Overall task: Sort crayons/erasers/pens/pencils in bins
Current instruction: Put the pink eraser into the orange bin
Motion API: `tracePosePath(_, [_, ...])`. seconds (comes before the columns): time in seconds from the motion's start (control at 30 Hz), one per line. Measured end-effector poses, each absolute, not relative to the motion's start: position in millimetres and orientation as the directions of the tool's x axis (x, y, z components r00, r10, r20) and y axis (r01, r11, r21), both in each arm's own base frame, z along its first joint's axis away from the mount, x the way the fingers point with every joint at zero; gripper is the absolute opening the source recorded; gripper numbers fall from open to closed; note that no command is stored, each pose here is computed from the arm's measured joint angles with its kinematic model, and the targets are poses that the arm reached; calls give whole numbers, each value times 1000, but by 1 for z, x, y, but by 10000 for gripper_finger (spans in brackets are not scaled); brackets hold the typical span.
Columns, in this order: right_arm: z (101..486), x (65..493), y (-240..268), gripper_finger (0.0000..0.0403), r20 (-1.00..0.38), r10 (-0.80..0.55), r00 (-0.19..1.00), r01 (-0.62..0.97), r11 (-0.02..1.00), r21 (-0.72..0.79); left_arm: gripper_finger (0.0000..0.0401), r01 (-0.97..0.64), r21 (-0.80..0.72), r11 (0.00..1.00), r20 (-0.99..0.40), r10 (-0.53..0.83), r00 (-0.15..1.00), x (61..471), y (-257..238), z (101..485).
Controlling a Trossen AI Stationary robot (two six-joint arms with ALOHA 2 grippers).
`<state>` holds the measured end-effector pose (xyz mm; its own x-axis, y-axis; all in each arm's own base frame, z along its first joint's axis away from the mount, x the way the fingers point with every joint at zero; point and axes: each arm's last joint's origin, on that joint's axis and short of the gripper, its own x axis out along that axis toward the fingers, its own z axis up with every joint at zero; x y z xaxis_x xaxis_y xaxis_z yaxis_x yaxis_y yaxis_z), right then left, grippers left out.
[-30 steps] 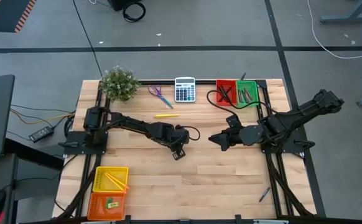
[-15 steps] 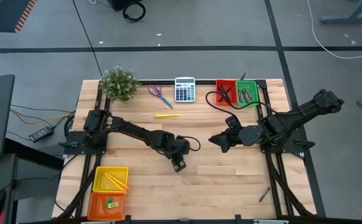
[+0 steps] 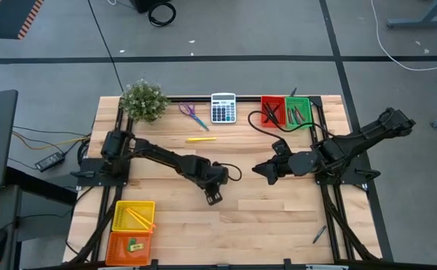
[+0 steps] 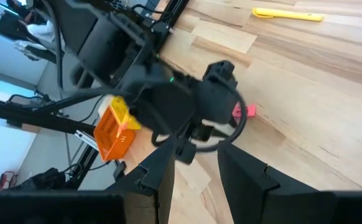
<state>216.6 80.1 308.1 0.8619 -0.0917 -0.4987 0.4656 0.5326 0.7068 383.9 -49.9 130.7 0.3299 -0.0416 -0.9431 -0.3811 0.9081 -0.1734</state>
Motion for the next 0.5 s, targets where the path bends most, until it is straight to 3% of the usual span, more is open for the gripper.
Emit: tracePosePath(0.5, [308, 217, 80, 129, -499, -91, 862, 466, 531, 708, 124, -411, -98, 906, -956, 29, 292, 377, -15, 142])
